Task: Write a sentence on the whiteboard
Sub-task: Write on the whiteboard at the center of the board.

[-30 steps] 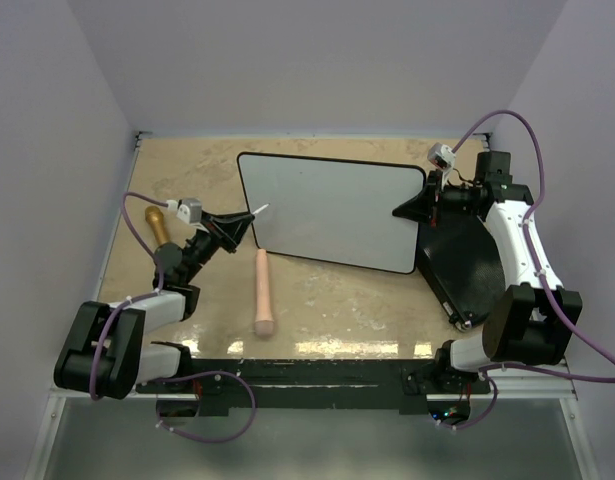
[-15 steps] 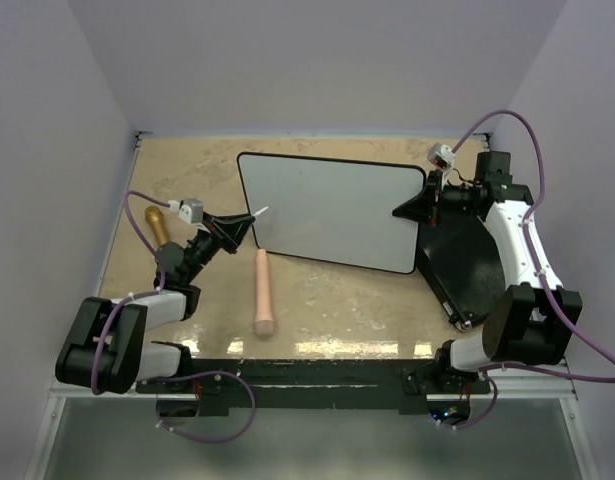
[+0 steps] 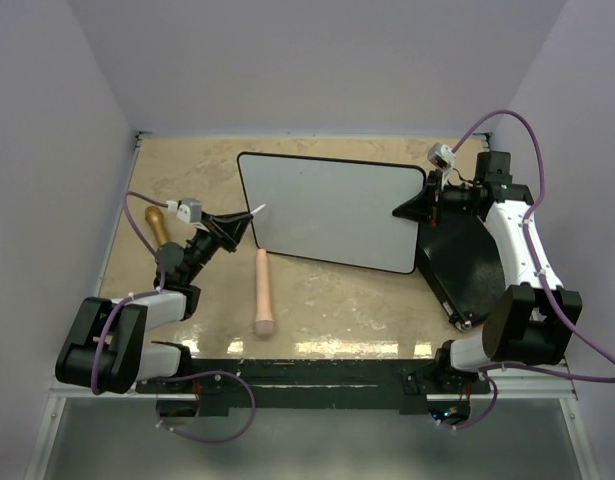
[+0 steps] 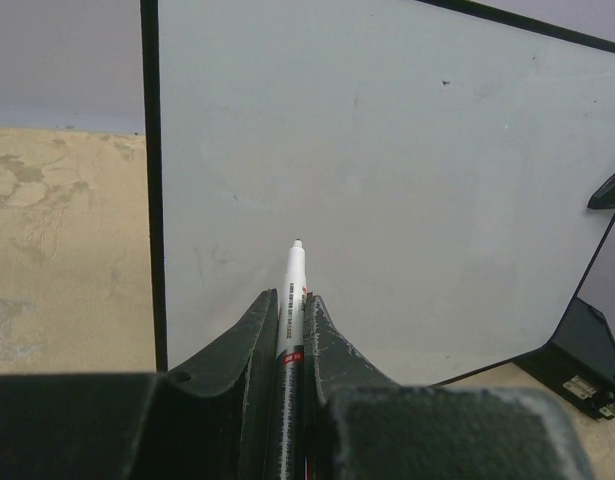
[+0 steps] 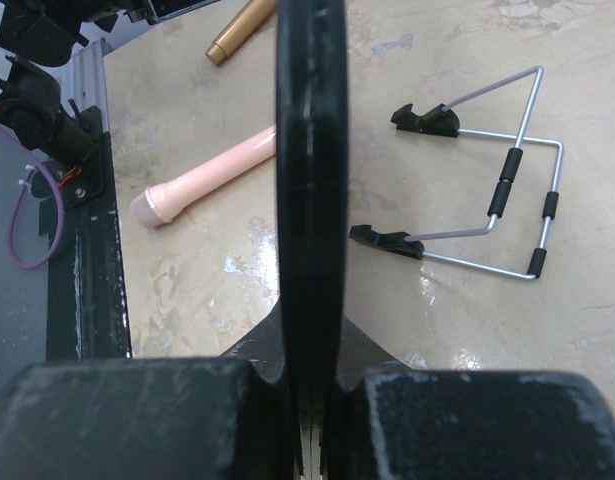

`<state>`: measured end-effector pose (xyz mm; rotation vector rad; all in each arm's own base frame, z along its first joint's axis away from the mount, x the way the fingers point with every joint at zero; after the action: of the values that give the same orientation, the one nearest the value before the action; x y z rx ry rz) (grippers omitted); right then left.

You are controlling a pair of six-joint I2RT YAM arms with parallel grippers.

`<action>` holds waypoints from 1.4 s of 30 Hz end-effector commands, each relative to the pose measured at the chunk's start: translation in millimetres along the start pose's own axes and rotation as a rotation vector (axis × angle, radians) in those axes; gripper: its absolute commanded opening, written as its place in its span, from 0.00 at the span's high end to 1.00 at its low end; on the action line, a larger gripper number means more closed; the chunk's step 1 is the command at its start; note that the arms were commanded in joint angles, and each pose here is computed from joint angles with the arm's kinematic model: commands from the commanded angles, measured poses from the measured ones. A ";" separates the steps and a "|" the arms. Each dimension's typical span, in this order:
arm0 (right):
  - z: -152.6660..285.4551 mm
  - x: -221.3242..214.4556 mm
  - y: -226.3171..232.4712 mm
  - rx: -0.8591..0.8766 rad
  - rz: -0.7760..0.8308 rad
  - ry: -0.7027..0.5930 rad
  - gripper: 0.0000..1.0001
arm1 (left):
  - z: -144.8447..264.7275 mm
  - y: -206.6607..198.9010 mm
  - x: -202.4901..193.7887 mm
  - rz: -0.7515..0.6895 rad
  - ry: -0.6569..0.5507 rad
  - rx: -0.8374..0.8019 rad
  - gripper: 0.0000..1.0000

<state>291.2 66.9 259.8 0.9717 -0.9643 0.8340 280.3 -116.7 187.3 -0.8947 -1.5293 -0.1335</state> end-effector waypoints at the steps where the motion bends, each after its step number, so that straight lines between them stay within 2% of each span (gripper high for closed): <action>1: 0.8 -9.7 -8.8 -0.050 0.008 0.057 1.00 | -6.3 -21.0 55.6 -0.191 -0.274 -0.111 1.00; 18: 0.6 -10.2 -9.6 -0.052 0.007 0.058 1.00 | -18.0 -24.2 70.8 -0.202 -0.309 -0.136 1.00; 42: 0.8 -9.6 -8.6 -0.051 0.007 0.056 1.00 | -25.8 -0.6 49.8 -0.210 -0.209 -0.039 1.00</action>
<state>293.0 66.8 256.5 0.9789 -0.9539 0.8258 303.3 -114.4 201.8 -0.8245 -1.6080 -0.1574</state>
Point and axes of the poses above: each gripper's point midway between its finger pads, its own z axis back along the fingers, its own y axis along the line the jaws close on, x = y × z, the point moved 6 cm from there along z, back along the fingers
